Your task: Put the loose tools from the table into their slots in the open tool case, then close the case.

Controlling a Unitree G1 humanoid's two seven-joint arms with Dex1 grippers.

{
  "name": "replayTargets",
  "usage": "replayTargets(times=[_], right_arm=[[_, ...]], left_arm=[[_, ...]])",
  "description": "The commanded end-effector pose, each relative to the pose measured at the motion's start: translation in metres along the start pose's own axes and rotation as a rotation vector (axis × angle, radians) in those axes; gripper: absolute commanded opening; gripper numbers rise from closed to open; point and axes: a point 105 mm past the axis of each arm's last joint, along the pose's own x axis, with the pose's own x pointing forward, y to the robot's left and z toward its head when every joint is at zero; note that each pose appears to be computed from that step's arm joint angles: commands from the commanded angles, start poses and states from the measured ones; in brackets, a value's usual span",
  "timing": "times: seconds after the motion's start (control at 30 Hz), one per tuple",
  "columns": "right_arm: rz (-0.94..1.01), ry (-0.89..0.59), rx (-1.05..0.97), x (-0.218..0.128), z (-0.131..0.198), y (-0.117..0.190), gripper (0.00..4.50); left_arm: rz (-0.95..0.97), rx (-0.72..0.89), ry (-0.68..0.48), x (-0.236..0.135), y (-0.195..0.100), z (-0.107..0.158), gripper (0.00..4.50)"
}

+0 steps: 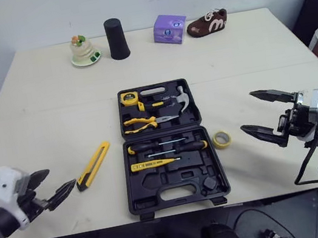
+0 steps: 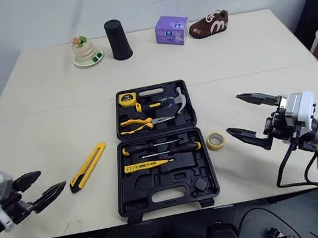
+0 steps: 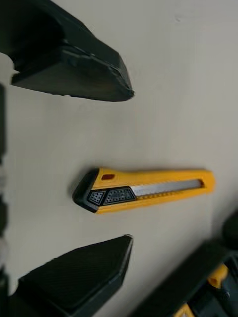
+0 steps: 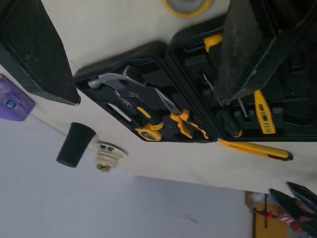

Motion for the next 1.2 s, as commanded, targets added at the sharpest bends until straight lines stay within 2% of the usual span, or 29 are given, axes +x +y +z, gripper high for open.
replayTargets(times=[0.03,0.2,0.4,0.53,0.67,0.7,0.73,0.8,0.9,0.97,1.0,1.07,1.2], right_arm=[[0.076,-0.060,-0.001,0.012,0.010,0.014,4.50],[0.139,-0.042,0.005,0.014,0.004,0.025,4.50],[0.121,-0.021,0.009,0.008,-0.007,0.031,4.50],[0.100,0.006,0.015,0.000,-0.013,0.034,4.50],[0.089,0.013,0.013,-0.004,-0.014,0.036,4.50],[0.084,0.014,0.011,-0.004,-0.014,0.036,4.50],[0.081,0.014,0.009,-0.004,-0.013,0.036,4.50],[0.081,0.016,0.003,-0.002,-0.011,0.035,4.50],[0.078,0.032,-0.017,-0.001,-0.008,0.034,4.50],[0.075,0.046,-0.030,-0.002,-0.008,0.031,4.50],[0.071,0.053,-0.035,-0.003,-0.007,0.029,4.50],[0.082,0.076,-0.037,-0.007,-0.007,0.026,4.50],[0.104,0.092,0.010,-0.009,-0.009,0.026,4.50]], left_arm=[[0.008,0.024,0.073,0.016,-0.007,-0.002,4.48],[-0.023,0.012,0.143,0.043,-0.013,-0.012,4.48],[-0.025,0.097,0.247,0.066,-0.016,-0.026,4.48],[-0.001,0.070,0.254,0.069,-0.013,-0.032,3.42],[-0.004,0.067,0.251,0.067,-0.012,-0.034,1.58],[0.009,0.074,0.238,0.066,-0.009,-0.032,1.30],[0.019,0.080,0.229,0.065,-0.007,-0.030,1.27],[0.064,0.135,0.148,0.059,0.004,-0.012,1.27],[0.077,0.256,-0.033,0.051,0.009,0.028,1.27],[0.055,0.306,-0.082,0.045,0.006,0.044,1.27],[-0.005,0.341,-0.113,0.042,-0.004,0.054,1.27],[-0.234,0.427,-0.189,0.037,-0.044,0.077,1.27],[-0.533,0.474,-0.220,0.037,-0.097,0.087,1.27]])
